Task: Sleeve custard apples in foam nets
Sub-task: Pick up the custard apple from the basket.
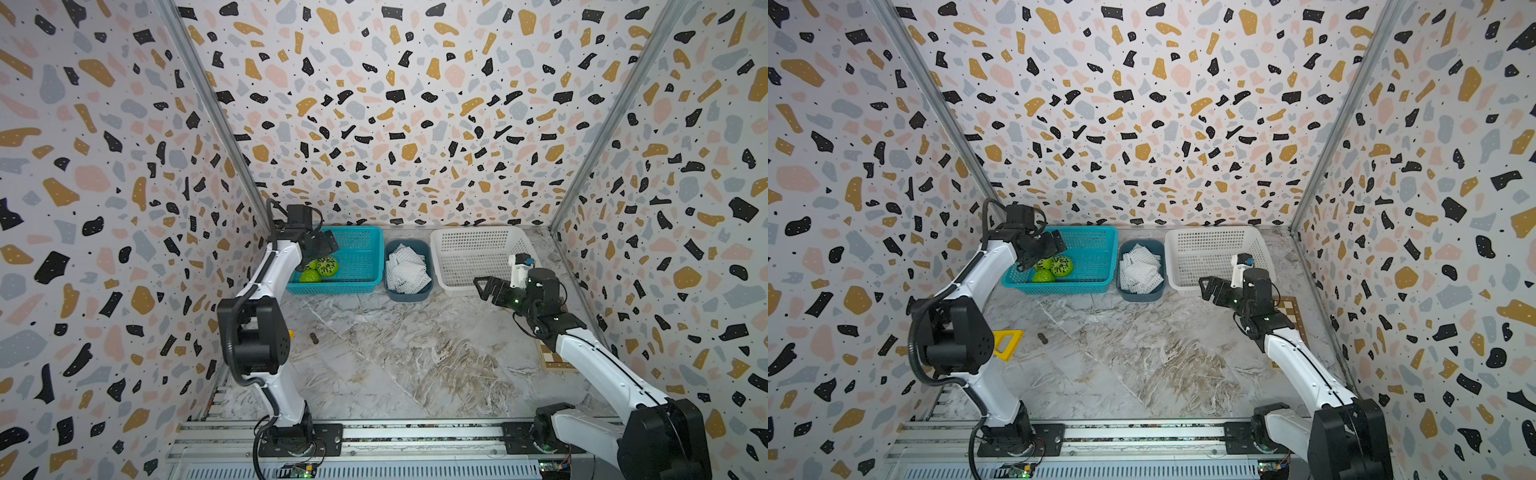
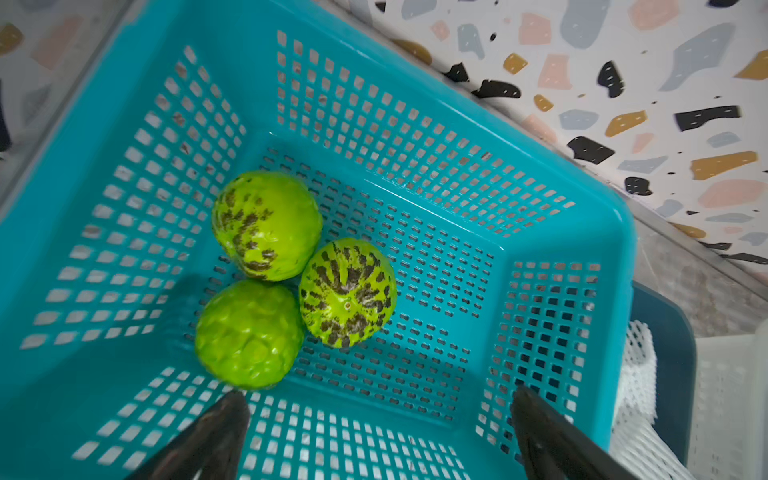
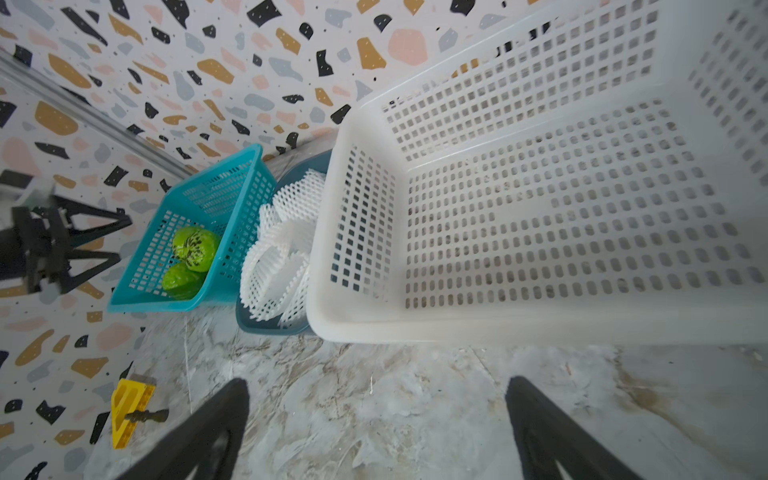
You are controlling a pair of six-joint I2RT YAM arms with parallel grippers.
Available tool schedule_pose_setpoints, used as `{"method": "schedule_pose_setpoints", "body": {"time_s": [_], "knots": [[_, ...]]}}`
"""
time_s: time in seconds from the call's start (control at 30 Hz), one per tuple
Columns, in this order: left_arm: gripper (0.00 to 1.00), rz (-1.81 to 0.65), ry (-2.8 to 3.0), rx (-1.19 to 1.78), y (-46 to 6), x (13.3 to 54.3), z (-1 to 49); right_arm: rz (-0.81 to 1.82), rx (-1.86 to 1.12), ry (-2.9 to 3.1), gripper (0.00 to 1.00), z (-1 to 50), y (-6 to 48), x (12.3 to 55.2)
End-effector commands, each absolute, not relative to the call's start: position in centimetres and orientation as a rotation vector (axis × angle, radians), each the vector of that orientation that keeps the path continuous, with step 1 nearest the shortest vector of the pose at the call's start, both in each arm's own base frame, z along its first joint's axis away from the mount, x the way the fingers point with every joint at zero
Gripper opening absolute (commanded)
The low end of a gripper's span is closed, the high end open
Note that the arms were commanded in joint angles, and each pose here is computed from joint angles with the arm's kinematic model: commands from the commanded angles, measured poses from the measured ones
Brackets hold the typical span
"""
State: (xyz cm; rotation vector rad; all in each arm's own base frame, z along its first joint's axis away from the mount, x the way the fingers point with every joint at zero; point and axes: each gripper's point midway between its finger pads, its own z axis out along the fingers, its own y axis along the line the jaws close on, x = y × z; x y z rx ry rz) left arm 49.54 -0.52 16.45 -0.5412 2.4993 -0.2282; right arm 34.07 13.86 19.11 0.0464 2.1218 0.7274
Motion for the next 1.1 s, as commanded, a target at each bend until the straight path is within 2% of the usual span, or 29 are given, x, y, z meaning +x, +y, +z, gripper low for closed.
{"method": "schedule_pose_setpoints", "body": {"time_s": [0.0,0.33,1.07], "knots": [[0.99,-0.221,2.599,-0.553,-0.6,49.6,15.2,0.696,-0.009,2.156,0.98,18.5,14.6,32.9],[0.96,-0.188,2.713,-0.541,-0.9,52.3,11.3,0.715,-0.059,2.195,0.98,16.8,16.0,32.2],[0.88,-0.167,2.831,-0.509,-1.5,52.2,6.2,0.748,-0.046,2.233,0.98,15.2,16.7,32.7]]}}
